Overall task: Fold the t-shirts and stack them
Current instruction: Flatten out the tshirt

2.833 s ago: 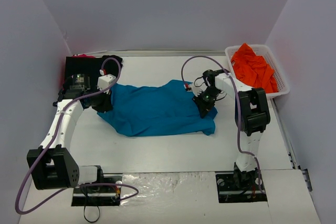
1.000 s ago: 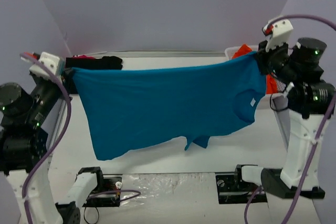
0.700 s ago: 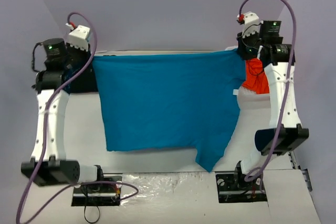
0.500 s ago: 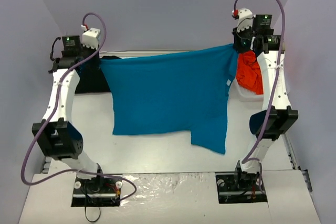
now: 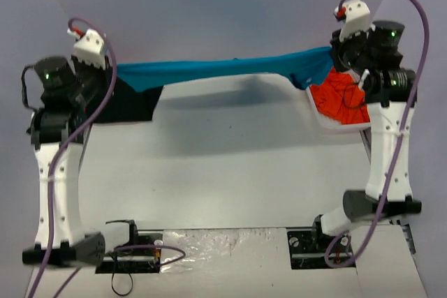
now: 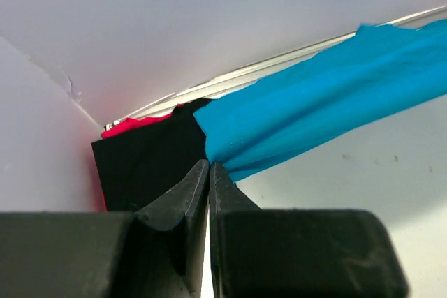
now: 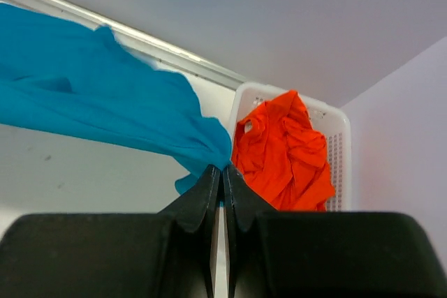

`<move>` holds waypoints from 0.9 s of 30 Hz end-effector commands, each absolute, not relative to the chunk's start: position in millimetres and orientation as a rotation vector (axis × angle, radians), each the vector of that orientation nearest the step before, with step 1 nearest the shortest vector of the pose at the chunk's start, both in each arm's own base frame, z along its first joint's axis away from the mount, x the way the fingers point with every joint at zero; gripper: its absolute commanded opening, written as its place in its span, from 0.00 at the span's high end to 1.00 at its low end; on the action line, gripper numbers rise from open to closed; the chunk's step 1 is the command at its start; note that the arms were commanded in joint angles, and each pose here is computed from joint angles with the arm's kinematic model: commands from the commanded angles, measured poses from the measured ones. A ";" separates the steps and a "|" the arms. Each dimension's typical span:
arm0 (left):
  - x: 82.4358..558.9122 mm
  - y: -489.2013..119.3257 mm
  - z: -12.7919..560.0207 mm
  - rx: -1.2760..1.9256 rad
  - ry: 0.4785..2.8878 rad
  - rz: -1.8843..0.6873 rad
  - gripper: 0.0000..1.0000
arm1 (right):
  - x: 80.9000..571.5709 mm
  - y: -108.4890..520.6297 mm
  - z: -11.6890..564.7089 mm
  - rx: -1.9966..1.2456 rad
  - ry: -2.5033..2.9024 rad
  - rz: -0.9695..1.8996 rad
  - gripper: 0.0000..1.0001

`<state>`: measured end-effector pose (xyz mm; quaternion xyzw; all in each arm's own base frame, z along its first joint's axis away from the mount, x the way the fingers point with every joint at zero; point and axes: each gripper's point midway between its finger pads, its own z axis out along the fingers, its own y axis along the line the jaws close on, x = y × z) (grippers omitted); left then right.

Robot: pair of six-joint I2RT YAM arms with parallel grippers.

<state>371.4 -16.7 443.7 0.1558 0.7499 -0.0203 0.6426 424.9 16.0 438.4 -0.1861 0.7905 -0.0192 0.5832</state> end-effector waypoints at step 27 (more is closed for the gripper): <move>372.2 -3.1 381.7 0.337 1.809 0.013 0.98 | 417.1 -1.8 388.8 -0.430 1.874 -0.144 1.00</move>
